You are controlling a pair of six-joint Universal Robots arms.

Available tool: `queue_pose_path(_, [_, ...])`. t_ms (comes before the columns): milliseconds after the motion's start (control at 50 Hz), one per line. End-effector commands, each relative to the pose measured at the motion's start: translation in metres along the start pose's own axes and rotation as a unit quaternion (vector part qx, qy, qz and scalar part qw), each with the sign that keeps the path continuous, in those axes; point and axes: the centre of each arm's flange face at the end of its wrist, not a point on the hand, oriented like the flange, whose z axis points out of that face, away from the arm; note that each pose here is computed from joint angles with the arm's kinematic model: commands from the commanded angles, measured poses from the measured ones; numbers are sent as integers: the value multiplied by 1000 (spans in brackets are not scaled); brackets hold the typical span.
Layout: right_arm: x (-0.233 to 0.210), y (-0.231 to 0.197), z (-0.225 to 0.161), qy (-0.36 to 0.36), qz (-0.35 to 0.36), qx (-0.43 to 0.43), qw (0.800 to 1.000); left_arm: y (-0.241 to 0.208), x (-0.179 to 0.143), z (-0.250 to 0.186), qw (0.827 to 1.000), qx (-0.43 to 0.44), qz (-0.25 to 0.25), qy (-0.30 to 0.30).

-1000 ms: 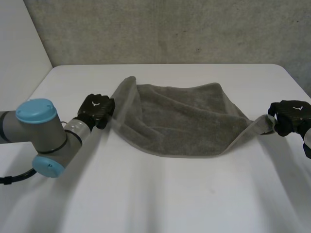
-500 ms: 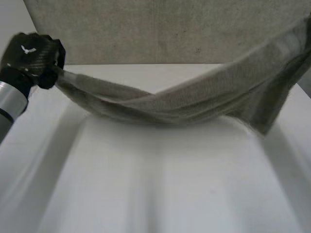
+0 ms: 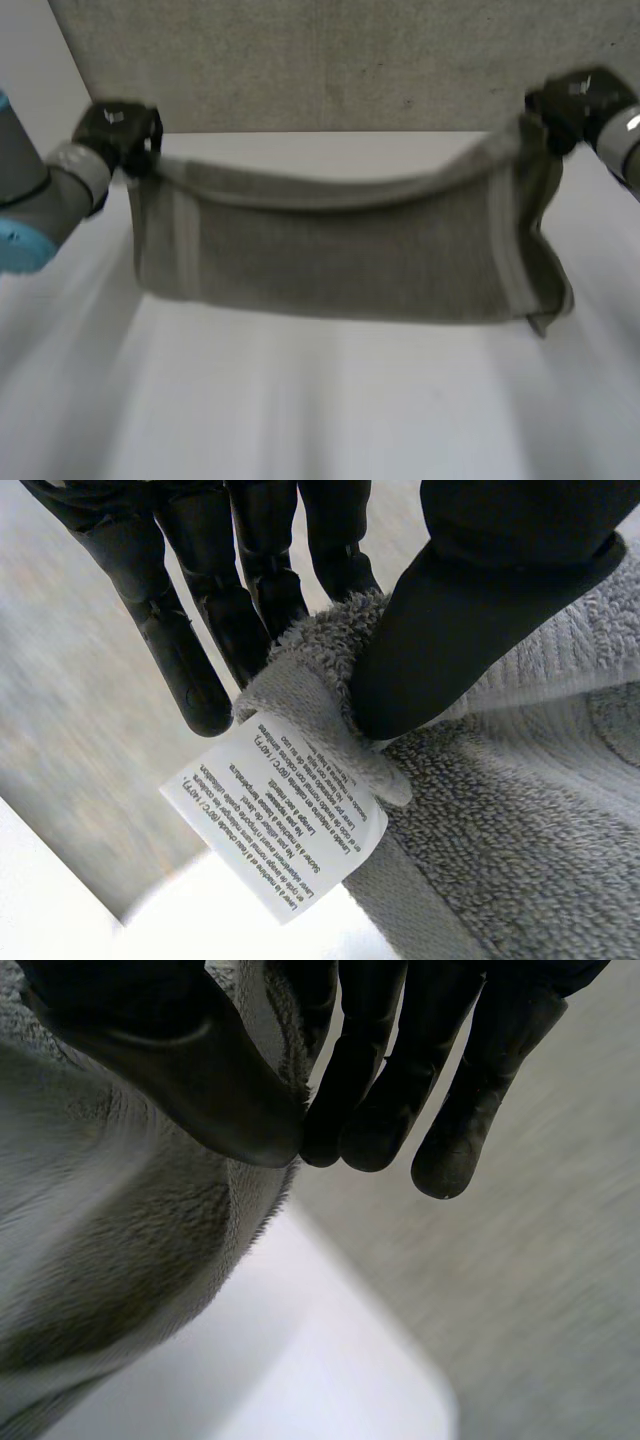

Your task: Fold the towel.

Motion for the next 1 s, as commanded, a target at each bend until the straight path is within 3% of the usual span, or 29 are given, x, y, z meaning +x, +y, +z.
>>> queue_pose_path(20, [35,-70,9,128,61,239,961,-87,-20,18,979,193,-6,-57])
queue_pose_path(60, [54,-107,-21,157,87,324,929,-132,-42,1,952,290,-41,-92])
queue_pose_path(140, [57,-111,-33,147,105,323,929,-141,-52,-13,940,315,-77,-102])
queue_pose_path(240, [43,-84,-31,85,117,243,959,-105,-53,-12,955,263,-96,-95])
queue_pose_path(280, [24,-65,-30,20,127,190,973,-75,-42,-13,968,216,-104,-79])
queue_pose_path(400, [-4,-26,-26,-58,138,116,982,-24,-27,-21,981,141,-116,-60])
queue_pose_path(440, [-20,2,-25,-87,132,79,984,12,-14,-29,987,88,-124,-46])
queue_pose_path(500, [-38,35,-26,-105,116,34,987,29,-8,-33,989,62,-126,-39])
queue_pose_path(620, [-71,102,-32,-147,78,-52,985,89,13,-52,995,-32,-91,-13])
queue_pose_path(780, [-81,133,-44,-155,73,-85,982,102,14,-61,996,-56,-61,-11])
queue_pose_path(1000, [-77,115,-63,-115,37,-20,992,98,13,-60,997,-50,-60,-14])
